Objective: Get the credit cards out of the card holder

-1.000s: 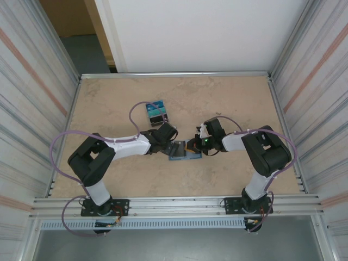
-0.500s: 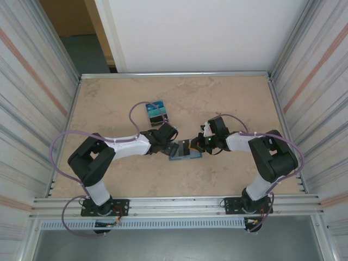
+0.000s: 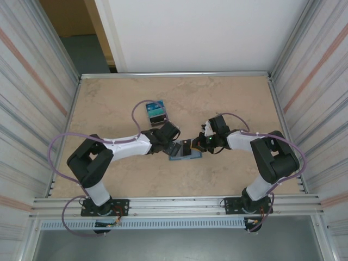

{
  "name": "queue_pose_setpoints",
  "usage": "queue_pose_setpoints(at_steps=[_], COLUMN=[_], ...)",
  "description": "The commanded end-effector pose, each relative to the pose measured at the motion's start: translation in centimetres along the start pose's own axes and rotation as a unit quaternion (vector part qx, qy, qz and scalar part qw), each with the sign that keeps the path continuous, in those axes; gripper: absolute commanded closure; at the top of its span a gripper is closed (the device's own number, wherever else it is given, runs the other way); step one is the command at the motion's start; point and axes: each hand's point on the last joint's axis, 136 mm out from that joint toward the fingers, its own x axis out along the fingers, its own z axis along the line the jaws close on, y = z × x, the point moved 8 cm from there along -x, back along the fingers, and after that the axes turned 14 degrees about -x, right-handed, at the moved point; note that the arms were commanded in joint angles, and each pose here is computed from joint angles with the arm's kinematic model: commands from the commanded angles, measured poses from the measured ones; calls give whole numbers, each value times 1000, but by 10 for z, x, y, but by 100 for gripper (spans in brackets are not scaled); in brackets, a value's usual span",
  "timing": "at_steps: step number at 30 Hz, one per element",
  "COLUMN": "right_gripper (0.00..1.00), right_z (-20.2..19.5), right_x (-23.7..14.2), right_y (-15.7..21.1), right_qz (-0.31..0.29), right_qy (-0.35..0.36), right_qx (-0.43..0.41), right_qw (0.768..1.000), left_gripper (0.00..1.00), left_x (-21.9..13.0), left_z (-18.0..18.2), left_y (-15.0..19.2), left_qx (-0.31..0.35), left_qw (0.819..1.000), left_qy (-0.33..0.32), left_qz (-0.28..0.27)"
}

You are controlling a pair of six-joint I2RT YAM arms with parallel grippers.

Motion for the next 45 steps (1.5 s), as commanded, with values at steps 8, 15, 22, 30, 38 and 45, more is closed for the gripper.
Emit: queue_pose_setpoints(at_steps=[8,15,22,30,38,45], right_gripper=[100,94,88,83,99,100], right_z=[9,13,19,16,15,20], right_x=[-8,-3,10,26,11,-22], right_y=[-7,-7,-5,-6,-6,-6], right_qz=[-11,-9,-9,3,-11,-42], right_qy=[0,-23,-64,-54,3,49], right_qx=[-12,-12,-13,-11,-26,-55], right_qw=[1000,1000,998,998,1000,996], left_gripper=[5,5,6,6,6,6], left_x=[9,22,26,24,19,1], left_z=[-13,-11,-9,-7,-3,0], left_y=[-5,8,18,19,18,6], left_qx=[29,35,25,29,30,28], left_qw=[1000,999,999,999,998,999], left_qy=[-5,-15,-17,-18,-29,-39], left_qz=[-1,24,40,38,35,16])
